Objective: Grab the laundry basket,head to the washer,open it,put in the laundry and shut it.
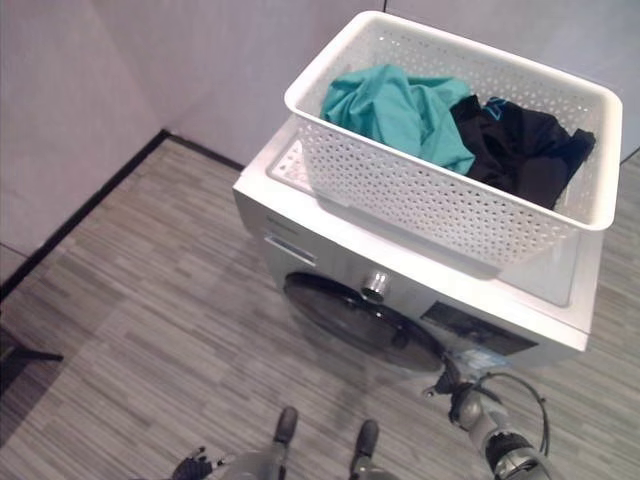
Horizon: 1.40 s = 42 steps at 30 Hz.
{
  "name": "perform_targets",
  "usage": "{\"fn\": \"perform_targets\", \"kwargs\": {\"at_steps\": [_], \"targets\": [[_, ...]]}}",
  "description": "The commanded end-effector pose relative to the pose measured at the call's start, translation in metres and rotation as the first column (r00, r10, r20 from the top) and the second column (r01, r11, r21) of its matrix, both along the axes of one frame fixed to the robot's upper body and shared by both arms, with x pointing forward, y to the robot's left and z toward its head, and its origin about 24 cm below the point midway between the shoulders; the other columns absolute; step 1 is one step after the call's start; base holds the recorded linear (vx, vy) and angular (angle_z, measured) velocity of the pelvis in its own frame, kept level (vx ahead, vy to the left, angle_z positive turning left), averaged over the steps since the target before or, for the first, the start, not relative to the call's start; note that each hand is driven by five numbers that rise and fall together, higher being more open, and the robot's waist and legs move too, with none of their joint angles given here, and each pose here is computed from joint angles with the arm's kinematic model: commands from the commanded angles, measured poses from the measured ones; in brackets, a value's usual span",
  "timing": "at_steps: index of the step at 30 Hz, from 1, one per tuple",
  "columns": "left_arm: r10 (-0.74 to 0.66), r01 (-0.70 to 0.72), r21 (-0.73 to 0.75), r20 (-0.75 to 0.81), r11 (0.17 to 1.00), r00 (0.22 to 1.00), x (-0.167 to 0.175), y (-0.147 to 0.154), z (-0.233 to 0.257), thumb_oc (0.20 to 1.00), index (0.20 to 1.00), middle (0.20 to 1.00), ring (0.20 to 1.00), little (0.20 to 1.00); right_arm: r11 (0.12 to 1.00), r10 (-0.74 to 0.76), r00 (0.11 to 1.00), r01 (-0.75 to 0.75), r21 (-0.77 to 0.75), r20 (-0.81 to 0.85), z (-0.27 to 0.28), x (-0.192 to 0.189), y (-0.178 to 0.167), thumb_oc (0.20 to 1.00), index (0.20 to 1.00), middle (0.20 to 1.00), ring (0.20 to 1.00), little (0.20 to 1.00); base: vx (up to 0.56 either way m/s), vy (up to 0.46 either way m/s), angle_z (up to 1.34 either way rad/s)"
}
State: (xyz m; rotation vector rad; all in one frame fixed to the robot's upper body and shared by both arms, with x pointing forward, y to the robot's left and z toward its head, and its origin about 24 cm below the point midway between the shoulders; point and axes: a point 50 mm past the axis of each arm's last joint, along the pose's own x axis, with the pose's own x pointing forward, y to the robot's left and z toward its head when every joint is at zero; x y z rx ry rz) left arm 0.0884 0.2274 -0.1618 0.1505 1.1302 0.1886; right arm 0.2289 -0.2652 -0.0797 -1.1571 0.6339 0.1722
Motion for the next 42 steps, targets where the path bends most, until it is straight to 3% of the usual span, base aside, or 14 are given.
{"fn": "perform_targets", "kwargs": {"at_steps": [1,8,9,10,12,13,14,29,42], "targets": [[-0.039,0.038,0.026,0.022,0.999,0.999,0.013,-0.002,0.002,1.0,1.0,1.0,1.0,1.0,0.994,0.077,0.988,-0.087,0.073,0.133,0.018,0.033,0.032,1.0,1.0,1.0,1.0,1.0,0.01,-0.001,0.12],[-0.057,0.056,0.026,0.043,0.998,0.997,0.021,-0.006,0.004,1.0,1.0,1.0,1.0,1.0,0.994,0.068,0.977,-0.084,0.069,0.202,0.029,0.043,0.032,1.0,1.0,1.0,1.0,1.0,0.01,-0.008,0.09],[-0.059,0.058,0.025,0.042,0.998,0.997,0.021,-0.007,0.003,1.0,1.0,1.0,1.0,1.0,0.994,0.066,0.976,-0.082,0.071,0.205,0.029,0.042,0.032,0.896,0.896,0.896,0.896,0.896,0.01,-0.006,0.03],[-0.059,0.058,0.025,0.042,0.998,0.997,0.021,-0.007,0.003,1.0,1.0,1.0,1.0,1.0,0.994,0.066,0.976,-0.082,0.071,0.205,0.029,0.042,0.032,0.843,0.843,0.843,0.843,0.843,0.0,0.0,0.0],[-0.063,0.062,0.027,0.036,0.998,0.997,0.019,-0.007,0.003,1.0,1.0,1.0,1.0,1.0,0.993,0.061,0.972,-0.082,0.082,0.228,0.032,0.044,0.034,0.539,0.539,0.539,0.539,0.539,0.0,0.0,0.0],[-0.067,0.066,0.032,0.031,0.997,0.997,0.018,-0.008,0.002,1.0,1.0,1.0,1.0,1.0,0.992,0.043,0.97,-0.069,0.102,0.241,0.031,0.043,0.035,0.285,0.285,0.285,0.285,0.285,0.0,0.0,0.0],[-0.067,0.066,0.034,0.034,0.997,0.997,0.02,-0.008,0.003,1.0,1.0,1.0,1.0,1.0,0.992,0.032,0.967,-0.061,0.108,0.251,0.032,0.044,0.036,0.2,0.2,0.2,0.2,0.2,0.0,0.0,0.0],[-0.077,0.076,0.034,0.052,0.997,0.996,0.027,-0.015,0.003,1.0,1.0,1.0,1.0,1.0,0.98,-0.016,0.965,-0.036,0.195,0.261,0.031,0.049,0.05,0.2,0.2,0.2,0.2,0.2,0.0,-0.011,0.04],[-0.106,0.104,0.048,0.042,0.993,0.993,0.028,-0.015,0.004,1.0,1.0,1.0,1.0,1.0,0.966,0.046,0.975,-0.099,0.24,0.215,0.022,0.042,0.071,0.2,0.2,0.2,0.2,0.2,0.01,-0.012,0.04]]}}
